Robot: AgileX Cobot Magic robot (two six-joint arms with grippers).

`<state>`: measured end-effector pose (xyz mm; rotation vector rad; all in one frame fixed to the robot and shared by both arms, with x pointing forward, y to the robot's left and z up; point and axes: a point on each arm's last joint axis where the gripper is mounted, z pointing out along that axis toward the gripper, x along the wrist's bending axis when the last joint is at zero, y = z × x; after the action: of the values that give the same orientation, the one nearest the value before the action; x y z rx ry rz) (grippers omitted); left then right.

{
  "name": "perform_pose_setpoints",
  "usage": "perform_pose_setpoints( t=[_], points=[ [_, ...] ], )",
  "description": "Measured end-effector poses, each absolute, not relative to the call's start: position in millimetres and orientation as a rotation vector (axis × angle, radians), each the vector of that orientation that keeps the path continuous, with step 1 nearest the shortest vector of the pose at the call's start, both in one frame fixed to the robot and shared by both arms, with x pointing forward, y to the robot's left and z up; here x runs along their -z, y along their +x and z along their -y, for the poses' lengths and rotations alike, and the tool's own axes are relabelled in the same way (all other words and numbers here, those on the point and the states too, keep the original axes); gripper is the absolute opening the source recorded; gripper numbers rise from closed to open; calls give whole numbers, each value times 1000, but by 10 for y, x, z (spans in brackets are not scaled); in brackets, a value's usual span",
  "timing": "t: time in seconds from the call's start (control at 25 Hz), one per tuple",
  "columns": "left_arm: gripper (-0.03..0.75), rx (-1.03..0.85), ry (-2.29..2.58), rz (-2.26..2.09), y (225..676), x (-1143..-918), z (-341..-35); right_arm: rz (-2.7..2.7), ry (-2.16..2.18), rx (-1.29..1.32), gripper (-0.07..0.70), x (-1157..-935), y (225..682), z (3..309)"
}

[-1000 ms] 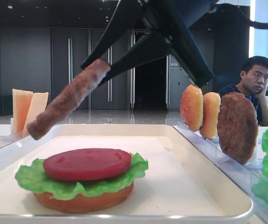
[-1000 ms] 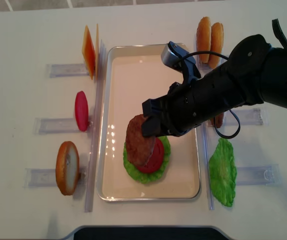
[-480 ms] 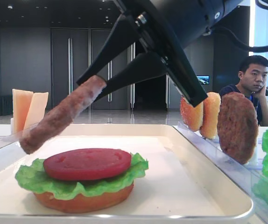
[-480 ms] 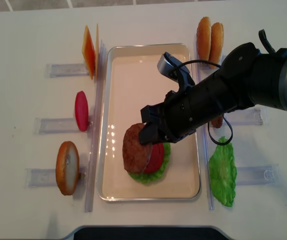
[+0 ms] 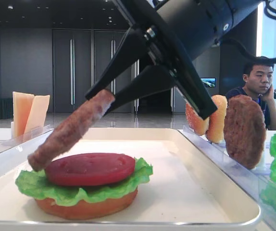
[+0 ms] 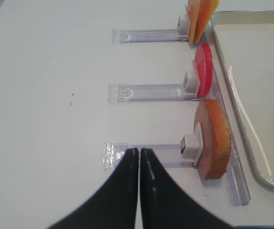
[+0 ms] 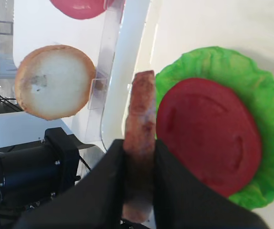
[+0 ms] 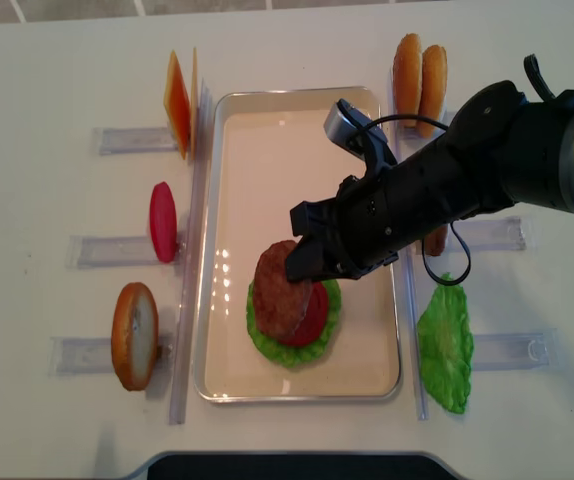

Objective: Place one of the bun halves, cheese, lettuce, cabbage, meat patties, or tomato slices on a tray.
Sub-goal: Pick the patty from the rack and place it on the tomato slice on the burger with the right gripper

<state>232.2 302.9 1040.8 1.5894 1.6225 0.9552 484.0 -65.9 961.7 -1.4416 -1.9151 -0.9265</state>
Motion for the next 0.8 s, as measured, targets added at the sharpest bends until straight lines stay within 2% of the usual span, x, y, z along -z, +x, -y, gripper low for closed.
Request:
perform_pose_setpoints(
  t=[0.16,0.8],
  points=[
    [0,-955,1589,-1623,2322,-10408,-3029,1916,-1441,901,138,-9529,4851,647],
    [0,-955,1589,-1623,2322,-10408,-3029,1870,-1430,894,138,-9543,4911,753]
  ],
)
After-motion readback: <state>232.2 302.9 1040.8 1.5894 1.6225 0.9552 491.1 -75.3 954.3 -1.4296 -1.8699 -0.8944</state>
